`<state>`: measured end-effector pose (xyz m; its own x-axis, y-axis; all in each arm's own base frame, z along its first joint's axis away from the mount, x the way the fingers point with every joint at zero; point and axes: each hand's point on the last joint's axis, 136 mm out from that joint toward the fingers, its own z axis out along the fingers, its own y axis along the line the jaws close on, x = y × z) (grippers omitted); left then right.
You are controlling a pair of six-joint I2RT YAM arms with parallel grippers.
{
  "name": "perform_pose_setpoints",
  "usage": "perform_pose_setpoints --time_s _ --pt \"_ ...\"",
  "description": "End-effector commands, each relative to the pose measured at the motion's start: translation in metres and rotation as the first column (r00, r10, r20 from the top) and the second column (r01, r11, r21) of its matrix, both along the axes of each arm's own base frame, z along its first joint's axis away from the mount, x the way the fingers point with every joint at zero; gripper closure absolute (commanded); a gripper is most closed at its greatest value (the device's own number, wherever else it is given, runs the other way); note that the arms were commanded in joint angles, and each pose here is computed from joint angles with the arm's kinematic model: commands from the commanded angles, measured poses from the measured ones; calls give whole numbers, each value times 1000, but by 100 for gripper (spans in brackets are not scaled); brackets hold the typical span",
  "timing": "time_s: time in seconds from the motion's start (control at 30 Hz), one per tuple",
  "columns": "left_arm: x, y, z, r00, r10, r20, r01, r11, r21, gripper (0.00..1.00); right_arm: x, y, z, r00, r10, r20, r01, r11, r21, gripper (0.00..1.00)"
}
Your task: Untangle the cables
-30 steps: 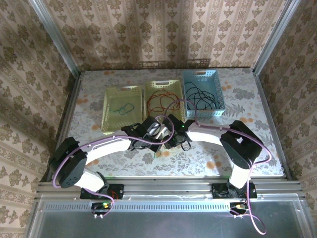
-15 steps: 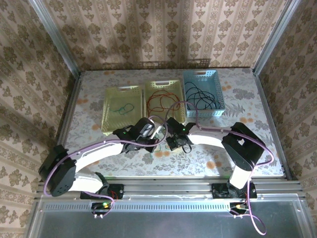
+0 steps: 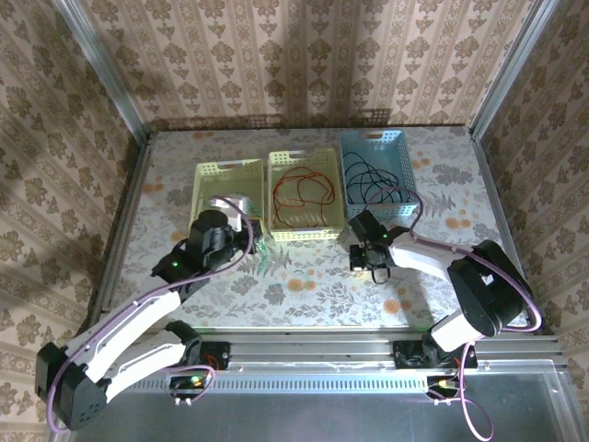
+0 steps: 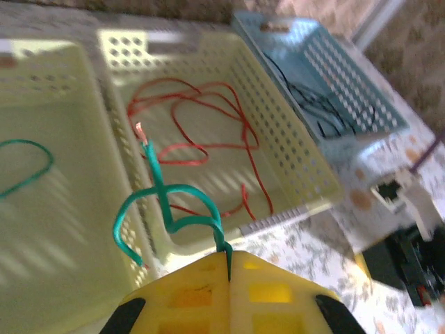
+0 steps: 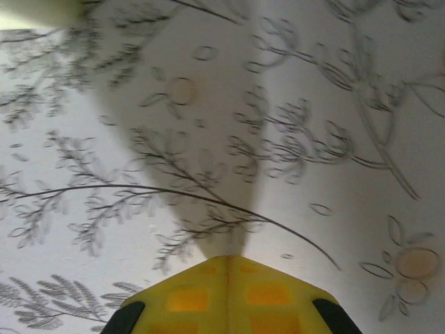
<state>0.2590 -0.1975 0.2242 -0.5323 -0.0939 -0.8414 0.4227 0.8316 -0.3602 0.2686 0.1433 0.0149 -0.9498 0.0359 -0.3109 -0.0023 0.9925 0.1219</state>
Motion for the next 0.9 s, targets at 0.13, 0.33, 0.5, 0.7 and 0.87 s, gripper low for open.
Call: perform_pose_setpoints --time_s 0.13,0.33,0.5,0.7,0.87 --pt "8 26 22 997 71 2 -70 986 -153 100 -19 -25 -11 993 -96 -72 93 994 -48 100" --pt "7 7 28 999 -40 -1 39 984 -175 100 -14 27 15 991 130 29 -133 983 125 91" --pt "-4 -30 30 979 -201 -10 197 965 -173 100 -23 98 76 881 407 243 -455 869 195 56" --pt "-10 -62 31 961 -277 -7 273 949 -159 100 -22 162 151 772 482 415 -629 677 383 49" --pt "-8 -69 34 958 -286 0 282 944 -169 100 -17 190 156 761 511 400 -649 605 462 50"
